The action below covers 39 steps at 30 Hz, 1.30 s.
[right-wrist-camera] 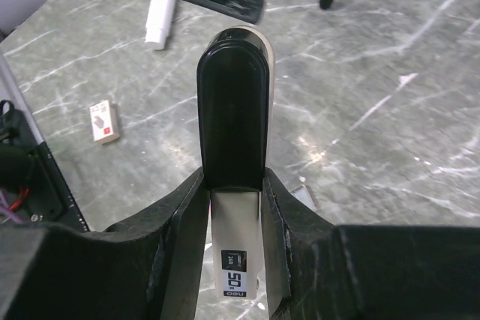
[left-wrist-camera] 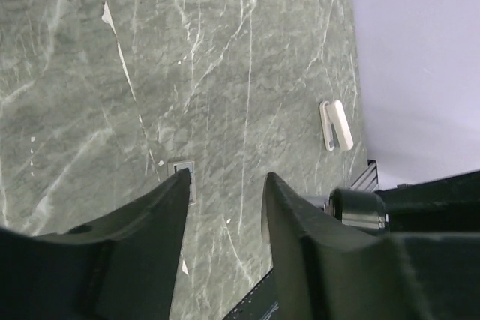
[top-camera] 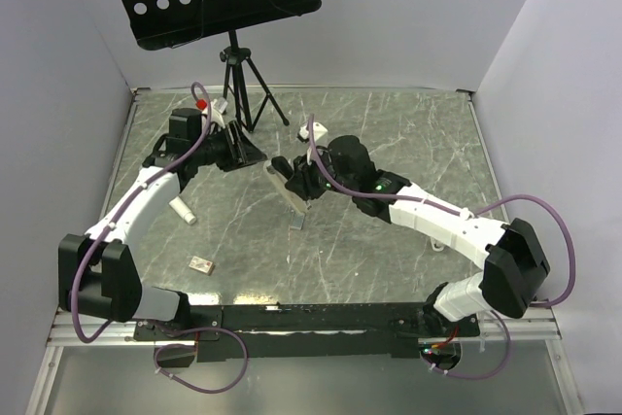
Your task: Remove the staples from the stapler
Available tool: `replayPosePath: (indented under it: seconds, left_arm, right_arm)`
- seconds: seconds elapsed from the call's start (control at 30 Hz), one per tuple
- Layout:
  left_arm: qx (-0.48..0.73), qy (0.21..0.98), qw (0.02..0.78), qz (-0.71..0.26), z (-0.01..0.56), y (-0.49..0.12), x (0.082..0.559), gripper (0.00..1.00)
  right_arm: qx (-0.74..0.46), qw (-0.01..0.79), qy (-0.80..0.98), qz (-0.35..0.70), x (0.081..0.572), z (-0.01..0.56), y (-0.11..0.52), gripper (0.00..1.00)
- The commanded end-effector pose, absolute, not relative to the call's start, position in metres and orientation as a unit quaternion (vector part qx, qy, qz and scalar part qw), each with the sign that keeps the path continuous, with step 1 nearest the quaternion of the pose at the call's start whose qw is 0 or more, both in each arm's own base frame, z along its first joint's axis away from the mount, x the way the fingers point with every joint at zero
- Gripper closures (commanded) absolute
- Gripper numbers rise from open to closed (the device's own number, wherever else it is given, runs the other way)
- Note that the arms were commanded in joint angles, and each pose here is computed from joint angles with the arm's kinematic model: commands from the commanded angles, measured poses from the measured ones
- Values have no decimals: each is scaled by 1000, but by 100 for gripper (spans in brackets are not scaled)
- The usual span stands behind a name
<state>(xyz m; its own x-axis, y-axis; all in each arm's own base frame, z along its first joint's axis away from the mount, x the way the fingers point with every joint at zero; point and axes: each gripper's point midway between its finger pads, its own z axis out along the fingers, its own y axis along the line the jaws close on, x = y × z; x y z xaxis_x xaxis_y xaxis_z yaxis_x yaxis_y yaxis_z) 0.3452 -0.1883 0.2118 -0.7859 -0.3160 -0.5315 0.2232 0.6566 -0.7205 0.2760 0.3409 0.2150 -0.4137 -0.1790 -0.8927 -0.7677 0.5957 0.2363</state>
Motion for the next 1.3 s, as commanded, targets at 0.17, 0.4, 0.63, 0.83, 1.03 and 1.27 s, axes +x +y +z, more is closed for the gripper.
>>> replayPosePath:
  seconds: [0.17, 0.4, 0.63, 0.83, 1.03, 1.27]
  left_arm:
    - [-5, 837, 336, -431, 217, -192, 341, 55]
    - [-3, 834, 327, -445, 219, -196, 336, 50]
    - [-21, 834, 341, -433, 231, -189, 341, 47]
    - [-8, 827, 321, -462, 229, -197, 331, 48]
    - [-2, 821, 299, -487, 226, -204, 326, 56]
    - [-32, 839, 287, -460, 211, -197, 326, 54]
  right_arm:
    - [-310, 537, 699, 358, 280, 280, 375, 100]
    - [-303, 549, 704, 332, 290, 274, 375, 100]
    - [-286, 540, 724, 321, 292, 264, 368, 100]
    - [-286, 554, 712, 323, 291, 277, 364, 100]
    - [-280, 564, 703, 331, 291, 284, 365, 100]
    - [-275, 568, 701, 332, 293, 283, 366, 100]
